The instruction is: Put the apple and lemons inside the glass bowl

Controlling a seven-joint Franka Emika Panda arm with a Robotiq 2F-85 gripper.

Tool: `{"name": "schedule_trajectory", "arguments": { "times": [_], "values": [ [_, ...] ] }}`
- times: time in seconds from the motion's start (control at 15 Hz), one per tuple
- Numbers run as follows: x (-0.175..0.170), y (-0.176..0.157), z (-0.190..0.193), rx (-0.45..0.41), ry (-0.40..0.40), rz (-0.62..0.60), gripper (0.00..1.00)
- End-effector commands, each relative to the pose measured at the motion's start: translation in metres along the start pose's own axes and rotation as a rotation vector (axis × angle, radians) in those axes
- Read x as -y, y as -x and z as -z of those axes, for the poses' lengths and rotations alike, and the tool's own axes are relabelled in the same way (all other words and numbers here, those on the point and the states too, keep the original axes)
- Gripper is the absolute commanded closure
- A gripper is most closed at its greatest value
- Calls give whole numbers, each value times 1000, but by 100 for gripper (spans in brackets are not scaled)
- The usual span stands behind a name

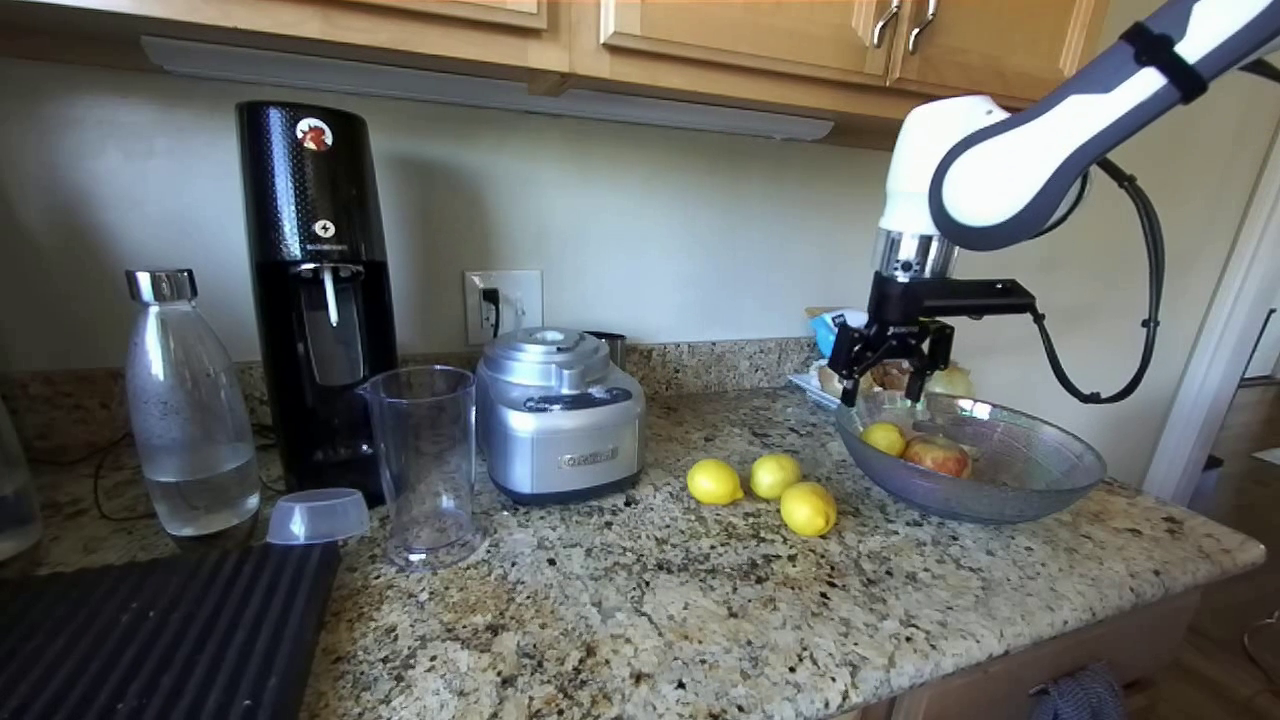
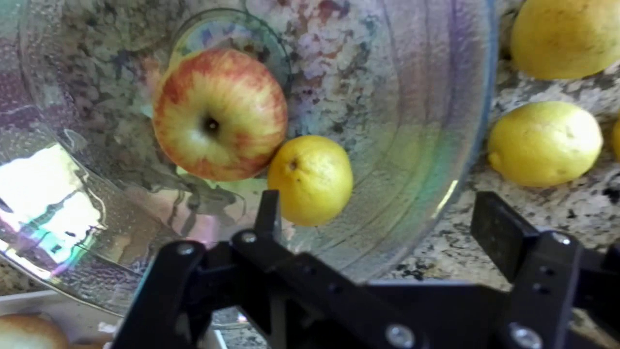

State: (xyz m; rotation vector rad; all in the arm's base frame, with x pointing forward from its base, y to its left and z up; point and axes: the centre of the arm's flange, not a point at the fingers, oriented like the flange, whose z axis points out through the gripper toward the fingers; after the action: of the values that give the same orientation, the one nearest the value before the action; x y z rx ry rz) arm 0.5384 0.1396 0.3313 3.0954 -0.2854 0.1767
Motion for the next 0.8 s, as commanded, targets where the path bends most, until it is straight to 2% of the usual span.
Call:
{"name": "schedule_trajectory", "arguments": {
  "times": [0.0, 0.27, 0.73],
  "values": [
    [16, 26, 40, 24, -42, 105, 0],
    [53, 42, 58, 23, -54, 189, 0],
    [128, 71, 45, 116, -67, 264, 0]
  ]
}}
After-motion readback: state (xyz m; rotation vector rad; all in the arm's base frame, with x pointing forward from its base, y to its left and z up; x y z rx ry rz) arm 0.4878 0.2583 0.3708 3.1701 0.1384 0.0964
